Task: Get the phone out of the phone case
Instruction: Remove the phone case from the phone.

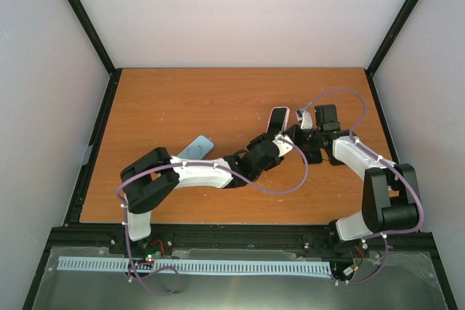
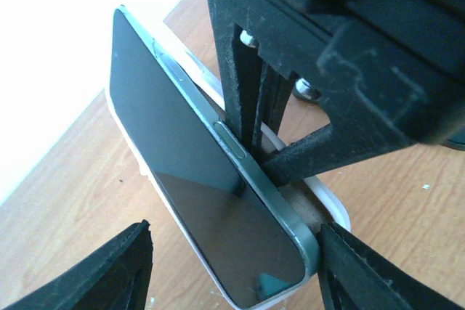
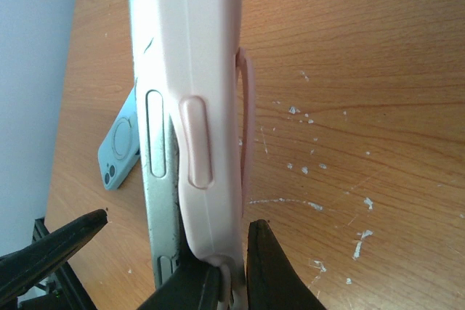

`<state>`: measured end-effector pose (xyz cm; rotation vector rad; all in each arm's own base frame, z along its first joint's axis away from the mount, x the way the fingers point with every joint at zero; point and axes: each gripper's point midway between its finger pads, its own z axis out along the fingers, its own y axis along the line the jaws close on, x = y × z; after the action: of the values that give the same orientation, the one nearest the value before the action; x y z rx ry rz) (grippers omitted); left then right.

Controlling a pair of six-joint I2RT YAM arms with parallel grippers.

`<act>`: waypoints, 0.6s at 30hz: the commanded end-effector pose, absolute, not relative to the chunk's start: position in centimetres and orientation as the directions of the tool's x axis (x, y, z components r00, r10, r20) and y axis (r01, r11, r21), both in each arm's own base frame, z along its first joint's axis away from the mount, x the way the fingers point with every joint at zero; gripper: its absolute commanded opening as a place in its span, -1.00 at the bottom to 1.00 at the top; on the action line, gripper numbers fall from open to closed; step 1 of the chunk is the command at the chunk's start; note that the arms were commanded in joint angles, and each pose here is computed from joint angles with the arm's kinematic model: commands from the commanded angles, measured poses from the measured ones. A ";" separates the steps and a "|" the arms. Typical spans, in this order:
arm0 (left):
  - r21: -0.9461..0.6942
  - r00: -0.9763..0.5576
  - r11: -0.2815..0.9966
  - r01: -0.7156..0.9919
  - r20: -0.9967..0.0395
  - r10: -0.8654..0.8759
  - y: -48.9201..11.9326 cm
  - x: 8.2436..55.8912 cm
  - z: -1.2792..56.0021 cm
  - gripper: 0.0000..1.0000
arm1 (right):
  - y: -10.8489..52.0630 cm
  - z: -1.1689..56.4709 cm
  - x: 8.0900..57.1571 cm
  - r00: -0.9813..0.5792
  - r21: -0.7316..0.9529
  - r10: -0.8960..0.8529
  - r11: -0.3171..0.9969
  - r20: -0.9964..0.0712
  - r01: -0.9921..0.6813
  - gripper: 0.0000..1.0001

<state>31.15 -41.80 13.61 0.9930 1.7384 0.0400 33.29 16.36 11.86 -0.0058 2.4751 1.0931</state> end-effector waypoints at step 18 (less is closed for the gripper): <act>0.881 0.305 0.457 0.124 -0.472 0.827 -39.9 32.3 16.6 0.11 | 18.9 15.2 31.5 -0.933 0.846 0.154 0.488 -0.325 -0.214 -0.94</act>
<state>31.54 -41.16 15.12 1.0500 1.3069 0.4210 32.97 17.30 12.96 0.0376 2.4352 1.2563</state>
